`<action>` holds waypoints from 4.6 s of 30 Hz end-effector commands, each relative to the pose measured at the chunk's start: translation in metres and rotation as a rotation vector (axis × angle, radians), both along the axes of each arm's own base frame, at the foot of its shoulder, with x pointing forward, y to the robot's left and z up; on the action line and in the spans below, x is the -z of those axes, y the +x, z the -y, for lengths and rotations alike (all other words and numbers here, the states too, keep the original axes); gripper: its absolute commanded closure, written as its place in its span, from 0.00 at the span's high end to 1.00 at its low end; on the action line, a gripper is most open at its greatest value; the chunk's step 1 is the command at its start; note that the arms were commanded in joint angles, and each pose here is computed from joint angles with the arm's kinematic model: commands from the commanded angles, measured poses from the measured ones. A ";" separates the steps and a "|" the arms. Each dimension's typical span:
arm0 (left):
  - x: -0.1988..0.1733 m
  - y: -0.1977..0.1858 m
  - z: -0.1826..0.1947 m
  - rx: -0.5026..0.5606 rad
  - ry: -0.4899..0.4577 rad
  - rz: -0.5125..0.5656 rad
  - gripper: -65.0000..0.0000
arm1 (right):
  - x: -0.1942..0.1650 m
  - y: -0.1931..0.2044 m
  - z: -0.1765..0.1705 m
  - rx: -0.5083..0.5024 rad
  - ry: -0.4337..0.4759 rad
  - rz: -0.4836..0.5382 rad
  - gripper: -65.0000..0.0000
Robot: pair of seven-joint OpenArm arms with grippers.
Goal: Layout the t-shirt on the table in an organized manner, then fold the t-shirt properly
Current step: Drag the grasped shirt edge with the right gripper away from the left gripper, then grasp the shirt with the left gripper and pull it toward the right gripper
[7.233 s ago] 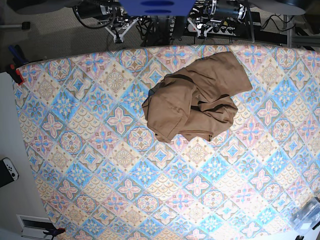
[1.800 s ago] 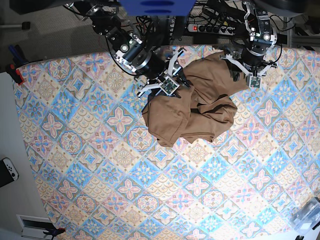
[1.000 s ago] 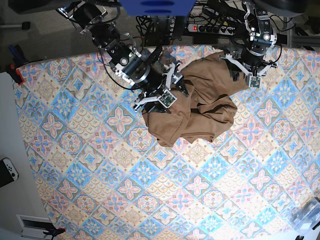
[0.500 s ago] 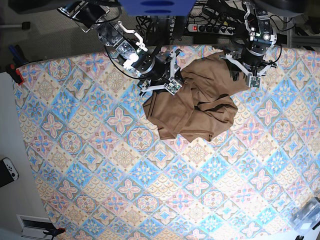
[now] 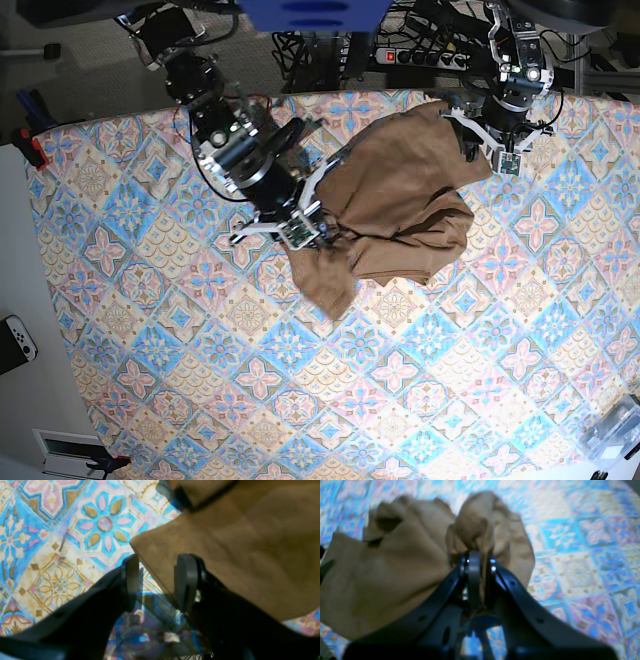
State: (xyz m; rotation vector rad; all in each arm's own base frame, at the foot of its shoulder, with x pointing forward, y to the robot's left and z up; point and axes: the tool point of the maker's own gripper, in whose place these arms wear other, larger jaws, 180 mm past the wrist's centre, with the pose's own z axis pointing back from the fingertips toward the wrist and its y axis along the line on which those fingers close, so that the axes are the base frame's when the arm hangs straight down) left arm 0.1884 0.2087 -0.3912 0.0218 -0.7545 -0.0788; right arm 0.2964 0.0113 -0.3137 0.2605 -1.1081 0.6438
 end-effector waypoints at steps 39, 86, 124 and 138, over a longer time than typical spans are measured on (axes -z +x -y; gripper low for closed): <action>-0.062 0.039 0.009 0.038 0.018 0.206 0.39 | 0.026 0.026 0.218 0.778 0.485 -0.141 0.48; -0.038 0.193 0.145 0.756 0.256 -0.148 0.39 | 0.040 -0.011 0.222 0.802 0.441 -0.187 0.49; -0.170 0.307 0.325 0.852 -0.032 0.283 0.26 | 0.044 -0.030 0.221 0.804 0.417 -0.210 0.49; -0.173 0.289 0.306 0.674 -0.131 0.450 0.53 | 0.041 -0.038 0.219 0.797 0.406 -0.210 0.49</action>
